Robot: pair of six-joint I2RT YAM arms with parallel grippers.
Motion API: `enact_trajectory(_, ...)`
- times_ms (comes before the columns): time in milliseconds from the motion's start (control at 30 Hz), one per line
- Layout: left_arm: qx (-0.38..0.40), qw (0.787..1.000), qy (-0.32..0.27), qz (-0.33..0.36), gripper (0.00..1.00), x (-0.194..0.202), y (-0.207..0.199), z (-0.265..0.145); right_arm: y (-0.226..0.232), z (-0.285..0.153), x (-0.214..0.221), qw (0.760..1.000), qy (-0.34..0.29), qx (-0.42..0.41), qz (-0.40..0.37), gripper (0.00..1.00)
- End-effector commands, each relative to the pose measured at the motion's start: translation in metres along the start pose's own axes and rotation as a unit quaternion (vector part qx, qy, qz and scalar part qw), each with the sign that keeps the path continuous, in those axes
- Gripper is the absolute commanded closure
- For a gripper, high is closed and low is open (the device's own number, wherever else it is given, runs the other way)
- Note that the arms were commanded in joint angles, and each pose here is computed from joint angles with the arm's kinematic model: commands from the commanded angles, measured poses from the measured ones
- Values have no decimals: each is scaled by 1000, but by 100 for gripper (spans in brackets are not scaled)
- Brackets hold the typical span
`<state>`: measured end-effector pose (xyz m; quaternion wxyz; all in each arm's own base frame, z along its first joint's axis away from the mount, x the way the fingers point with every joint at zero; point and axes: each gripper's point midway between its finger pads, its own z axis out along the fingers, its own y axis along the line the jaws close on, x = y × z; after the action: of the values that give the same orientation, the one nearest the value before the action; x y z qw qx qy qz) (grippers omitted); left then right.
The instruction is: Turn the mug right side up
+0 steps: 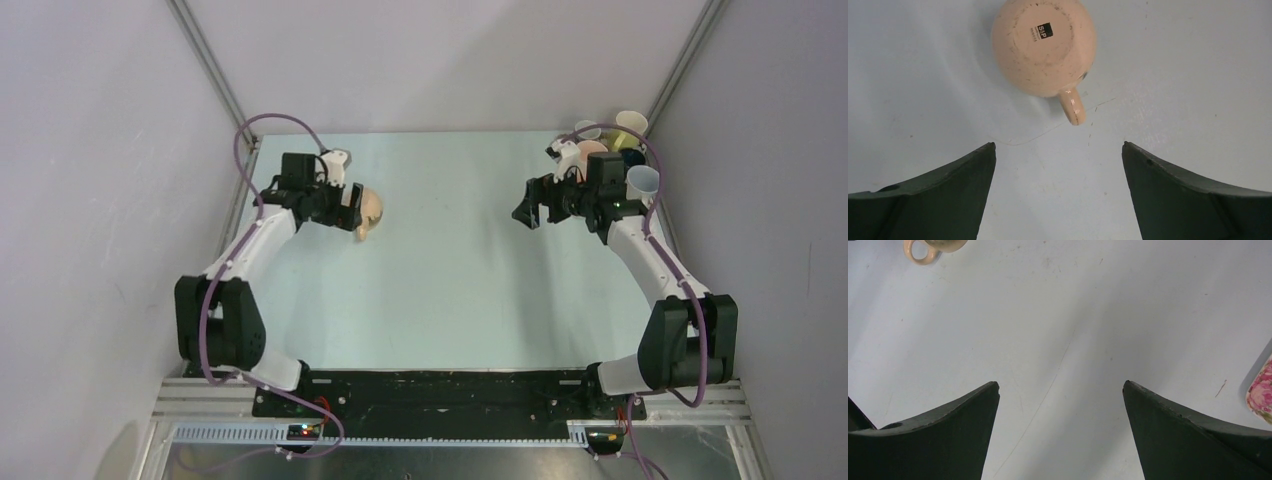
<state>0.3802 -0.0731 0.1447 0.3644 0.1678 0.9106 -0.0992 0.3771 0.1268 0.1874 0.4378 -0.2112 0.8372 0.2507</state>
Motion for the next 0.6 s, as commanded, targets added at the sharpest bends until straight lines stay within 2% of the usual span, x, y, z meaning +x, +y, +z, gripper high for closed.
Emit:
enact_trajectory(0,-27,999,4,-17,2,-13,-4,15,1,-2,-9,1000,-23,-10,-4,1)
enact_trajectory(233,-42,998,40,-14,0,1,-13,39,5,-6,-12,999,-30,-18,-4,2)
enact_trajectory(433,-44,997,52,-20,6,3,-11,53,4,-11,-14,999,-38,-20,1,3)
enact_trajectory(567,-40,997,54,-21,13,2,-10,61,1,-12,-13,999,-39,-21,9,3)
